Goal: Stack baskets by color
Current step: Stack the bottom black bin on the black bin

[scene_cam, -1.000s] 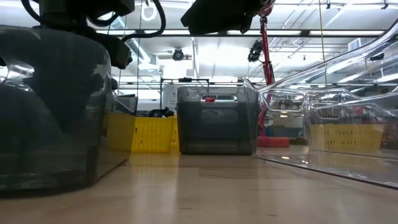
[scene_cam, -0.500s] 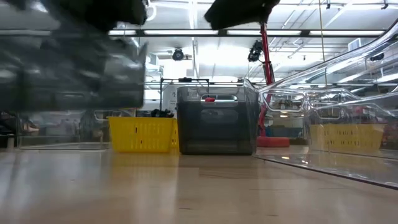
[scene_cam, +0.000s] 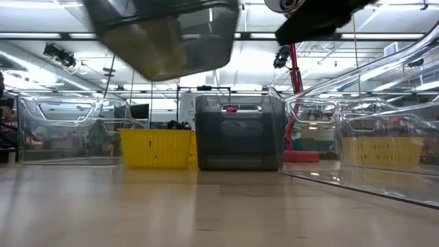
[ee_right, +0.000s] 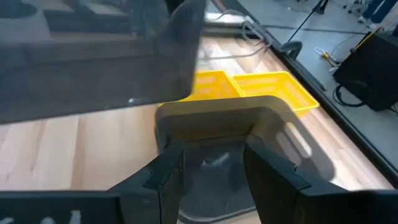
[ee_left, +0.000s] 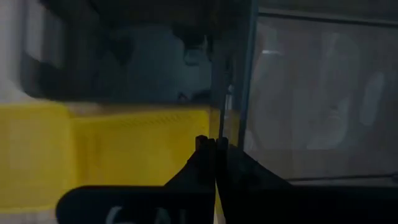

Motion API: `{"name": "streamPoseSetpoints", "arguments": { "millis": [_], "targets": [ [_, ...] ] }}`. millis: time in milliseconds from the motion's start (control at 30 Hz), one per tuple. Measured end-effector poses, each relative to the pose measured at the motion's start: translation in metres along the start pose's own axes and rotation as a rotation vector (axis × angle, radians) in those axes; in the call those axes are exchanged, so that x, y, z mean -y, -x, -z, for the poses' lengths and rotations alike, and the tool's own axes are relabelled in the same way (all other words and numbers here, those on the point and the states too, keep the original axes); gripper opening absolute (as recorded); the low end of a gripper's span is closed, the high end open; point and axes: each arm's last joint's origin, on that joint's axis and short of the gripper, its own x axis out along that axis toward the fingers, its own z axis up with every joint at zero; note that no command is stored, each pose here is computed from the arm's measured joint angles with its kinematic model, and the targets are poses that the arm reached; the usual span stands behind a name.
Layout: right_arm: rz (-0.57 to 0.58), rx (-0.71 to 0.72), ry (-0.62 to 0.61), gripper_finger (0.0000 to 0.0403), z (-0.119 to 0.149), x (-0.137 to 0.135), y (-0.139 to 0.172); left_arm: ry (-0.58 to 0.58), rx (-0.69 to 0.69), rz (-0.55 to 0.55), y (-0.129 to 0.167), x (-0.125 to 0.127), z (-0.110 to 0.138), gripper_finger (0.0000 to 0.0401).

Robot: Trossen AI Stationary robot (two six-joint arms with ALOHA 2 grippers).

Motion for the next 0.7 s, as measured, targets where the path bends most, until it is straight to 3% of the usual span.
{"name": "streamPoseSetpoints", "arguments": {
  "millis": [167,300,500,700],
  "targets": [
    [-0.013,0.052,-0.027,0.0169,0.012,0.017,0.016,0.046,0.148,-0.047,0.015,-0.029,-0.019,0.0005],
    [-0.029,0.074,-0.04,0.0169,0.015,0.025,0.029,0.036,0.23,-0.15,0.02,-0.051,-0.027,0.0005],
    [-0.054,0.118,-0.065,0.0169,0.015,0.033,0.046,0.042,0.207,-0.253,0.012,-0.083,-0.027,0.0005],
    [0.007,0.119,-0.047,0.0169,0.027,0.036,0.05,0.012,0.178,-0.28,-0.017,-0.104,-0.044,0.0004]
  ]
}}
